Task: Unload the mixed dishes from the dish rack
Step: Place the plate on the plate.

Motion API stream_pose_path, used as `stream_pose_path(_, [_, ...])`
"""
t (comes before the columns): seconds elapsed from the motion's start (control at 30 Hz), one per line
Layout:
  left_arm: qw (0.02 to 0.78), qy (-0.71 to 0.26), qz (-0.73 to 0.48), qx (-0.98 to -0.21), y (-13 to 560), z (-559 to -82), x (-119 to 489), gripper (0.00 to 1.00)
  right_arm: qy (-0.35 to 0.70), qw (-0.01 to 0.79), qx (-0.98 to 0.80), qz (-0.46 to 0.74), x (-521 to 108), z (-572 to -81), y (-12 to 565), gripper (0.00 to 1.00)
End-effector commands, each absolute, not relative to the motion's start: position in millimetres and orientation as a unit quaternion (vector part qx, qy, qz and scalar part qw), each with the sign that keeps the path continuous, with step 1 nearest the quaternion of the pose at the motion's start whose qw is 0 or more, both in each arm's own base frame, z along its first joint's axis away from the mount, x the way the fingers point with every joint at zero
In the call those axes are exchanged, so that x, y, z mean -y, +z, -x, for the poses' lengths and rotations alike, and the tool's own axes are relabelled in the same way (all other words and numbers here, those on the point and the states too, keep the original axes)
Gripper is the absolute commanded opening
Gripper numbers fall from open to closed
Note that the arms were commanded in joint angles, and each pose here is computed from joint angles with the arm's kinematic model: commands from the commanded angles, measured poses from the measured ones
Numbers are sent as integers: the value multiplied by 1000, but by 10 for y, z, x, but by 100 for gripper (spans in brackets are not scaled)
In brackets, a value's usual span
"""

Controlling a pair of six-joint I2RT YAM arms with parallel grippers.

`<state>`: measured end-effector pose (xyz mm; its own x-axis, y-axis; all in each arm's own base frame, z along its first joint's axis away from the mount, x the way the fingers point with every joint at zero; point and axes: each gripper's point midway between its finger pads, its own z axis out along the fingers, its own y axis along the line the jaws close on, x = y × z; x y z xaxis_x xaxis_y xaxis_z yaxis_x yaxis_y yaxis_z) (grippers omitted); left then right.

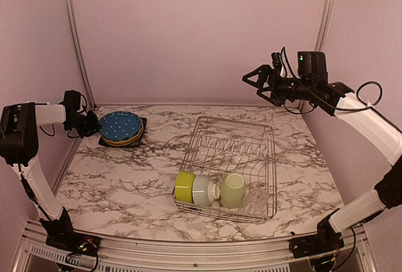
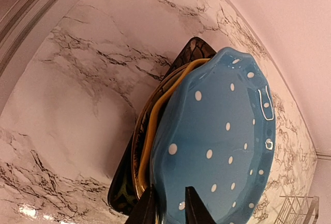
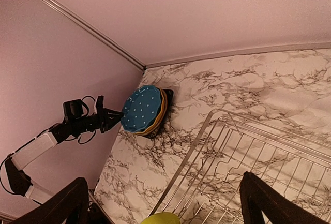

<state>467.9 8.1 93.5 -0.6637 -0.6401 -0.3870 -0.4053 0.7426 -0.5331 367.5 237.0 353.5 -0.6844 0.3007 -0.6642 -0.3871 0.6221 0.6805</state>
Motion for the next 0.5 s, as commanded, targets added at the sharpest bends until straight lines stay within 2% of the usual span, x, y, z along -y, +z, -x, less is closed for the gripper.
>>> stream_pose_path(0.0, [324, -219, 275, -878, 1218, -4830, -82, 22, 441, 398, -804, 32, -2398, -3706, 3572, 98])
stream_pose_path(0.2, [330, -209, 272, -879, 1294, -4787, -108, 32, 443, 394, -804, 36, -2414, -3702, 3557, 99])
stream_pose_path(0.47, [334, -190, 266, -884, 1367, -4689, -149, 27, 443, 392, -805, 36, -2408, -3680, 3521, 98])
